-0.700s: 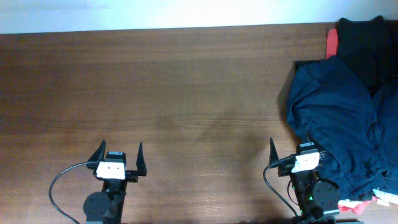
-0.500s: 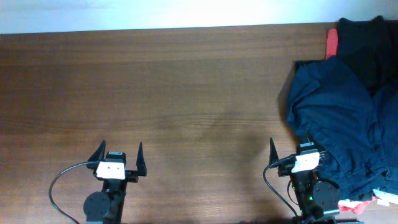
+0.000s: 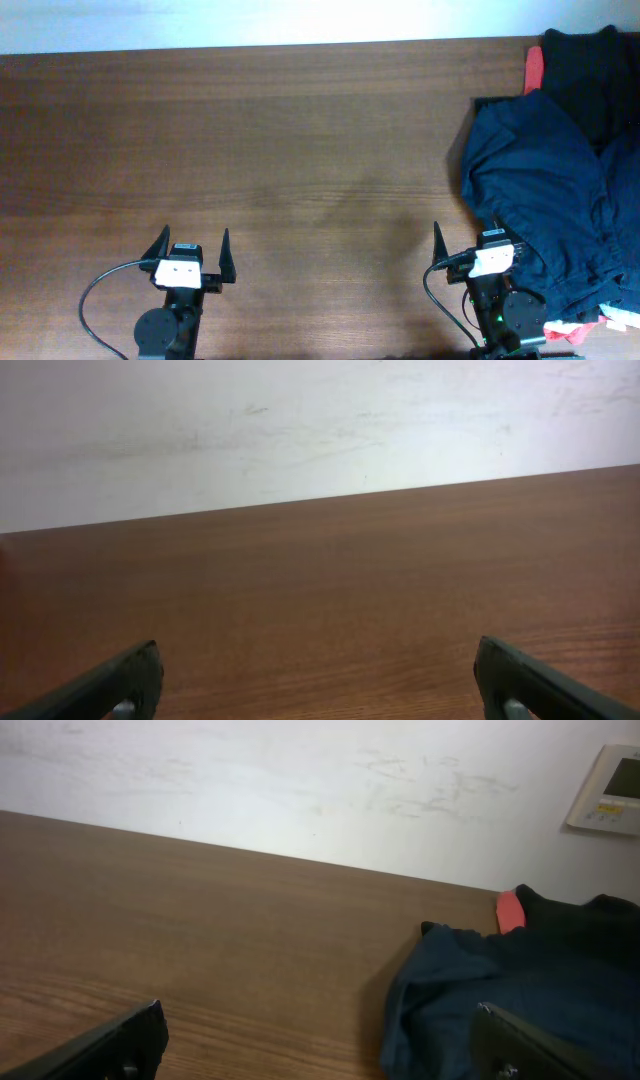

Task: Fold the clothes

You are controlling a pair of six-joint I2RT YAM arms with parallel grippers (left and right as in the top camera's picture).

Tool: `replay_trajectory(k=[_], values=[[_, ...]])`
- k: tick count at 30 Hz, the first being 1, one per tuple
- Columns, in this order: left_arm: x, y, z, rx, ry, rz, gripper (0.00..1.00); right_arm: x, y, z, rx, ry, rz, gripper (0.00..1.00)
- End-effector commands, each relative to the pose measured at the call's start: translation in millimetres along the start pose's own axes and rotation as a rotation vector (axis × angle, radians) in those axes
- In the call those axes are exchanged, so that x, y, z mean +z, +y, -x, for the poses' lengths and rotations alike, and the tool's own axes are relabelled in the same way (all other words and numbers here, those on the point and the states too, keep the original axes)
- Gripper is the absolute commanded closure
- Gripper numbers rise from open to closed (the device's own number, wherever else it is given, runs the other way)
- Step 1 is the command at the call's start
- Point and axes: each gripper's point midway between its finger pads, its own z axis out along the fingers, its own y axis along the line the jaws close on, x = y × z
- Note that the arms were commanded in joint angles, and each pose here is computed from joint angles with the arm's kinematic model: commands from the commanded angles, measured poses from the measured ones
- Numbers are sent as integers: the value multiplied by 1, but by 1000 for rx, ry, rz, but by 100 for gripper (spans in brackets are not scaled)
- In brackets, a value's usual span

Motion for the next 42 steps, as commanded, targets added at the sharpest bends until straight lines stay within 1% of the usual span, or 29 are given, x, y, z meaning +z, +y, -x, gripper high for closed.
replay_trajectory(k=[1, 26, 29, 32, 33, 35, 38, 42], values=[[0, 0, -3, 20, 5, 2, 1, 0, 0, -3, -7, 7, -3, 1], [0, 0, -2, 20, 4, 2, 1, 0, 0, -3, -6, 6, -3, 1], [0, 0, 3, -19, -19, 3, 1, 0, 0, -2, 1, 5, -4, 1], [-1, 1, 9, -19, -26, 4, 1, -1, -1, 1, 5, 1, -5, 1], [-1, 1, 12, -31, -26, 5, 1, -1, -4, 3, 31, 2, -22, 1], [-2, 2, 14, -60, -4, 6, 1, -3, -12, 5, 81, 14, -65, 1], [0, 4, 13, -80, 96, 15, 1, -4, -13, 12, 80, 59, -64, 1], [8, 4, 22, -80, 192, 11, 1, 2, -16, 27, 78, 135, -67, 1]])
